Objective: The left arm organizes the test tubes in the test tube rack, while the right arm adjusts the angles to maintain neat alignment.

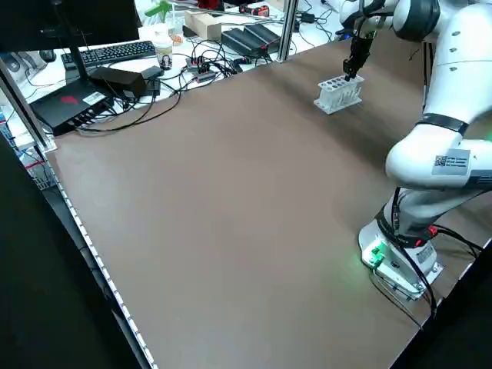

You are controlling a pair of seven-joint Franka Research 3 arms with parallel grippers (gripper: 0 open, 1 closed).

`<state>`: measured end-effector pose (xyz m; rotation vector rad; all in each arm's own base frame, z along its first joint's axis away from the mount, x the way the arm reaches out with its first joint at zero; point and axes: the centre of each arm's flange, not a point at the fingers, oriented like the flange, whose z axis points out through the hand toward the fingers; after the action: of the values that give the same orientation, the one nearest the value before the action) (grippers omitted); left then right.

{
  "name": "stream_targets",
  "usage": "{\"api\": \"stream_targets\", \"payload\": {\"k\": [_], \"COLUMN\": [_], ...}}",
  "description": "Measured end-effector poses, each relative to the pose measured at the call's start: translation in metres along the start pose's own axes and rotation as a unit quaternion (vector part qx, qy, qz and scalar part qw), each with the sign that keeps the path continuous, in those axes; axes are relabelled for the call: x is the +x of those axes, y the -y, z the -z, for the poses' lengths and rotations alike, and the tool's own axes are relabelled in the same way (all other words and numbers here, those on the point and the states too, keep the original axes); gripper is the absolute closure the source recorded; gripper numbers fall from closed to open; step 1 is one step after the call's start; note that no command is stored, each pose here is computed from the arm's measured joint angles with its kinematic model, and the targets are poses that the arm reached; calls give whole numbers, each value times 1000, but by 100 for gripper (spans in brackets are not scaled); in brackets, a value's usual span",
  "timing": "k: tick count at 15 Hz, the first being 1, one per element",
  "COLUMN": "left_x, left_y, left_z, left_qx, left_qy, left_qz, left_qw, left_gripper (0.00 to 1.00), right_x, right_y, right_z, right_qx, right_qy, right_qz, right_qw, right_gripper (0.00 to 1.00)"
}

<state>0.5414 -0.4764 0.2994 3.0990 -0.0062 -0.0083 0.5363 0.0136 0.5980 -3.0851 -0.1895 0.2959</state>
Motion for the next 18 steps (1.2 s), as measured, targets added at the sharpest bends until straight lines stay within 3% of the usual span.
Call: {"api": "stream_targets", "payload": {"k": [11, 18], "left_x": [7, 3], "left_y": [-4, 0], "left_z": [-3, -7], "left_qx": [-4, 14], "left_qy": [-3, 17], "left_qz": [1, 1], "left_qw": [1000, 1000], "left_gripper": [63, 65], "right_x": [0, 0], "right_y": [1, 1], "right_z": [0, 0], "right_qx": [0, 0], "right_qy": [0, 1], "right_qz": [1, 1], "right_qw": [1000, 1000], "right_gripper": [0, 0]}}
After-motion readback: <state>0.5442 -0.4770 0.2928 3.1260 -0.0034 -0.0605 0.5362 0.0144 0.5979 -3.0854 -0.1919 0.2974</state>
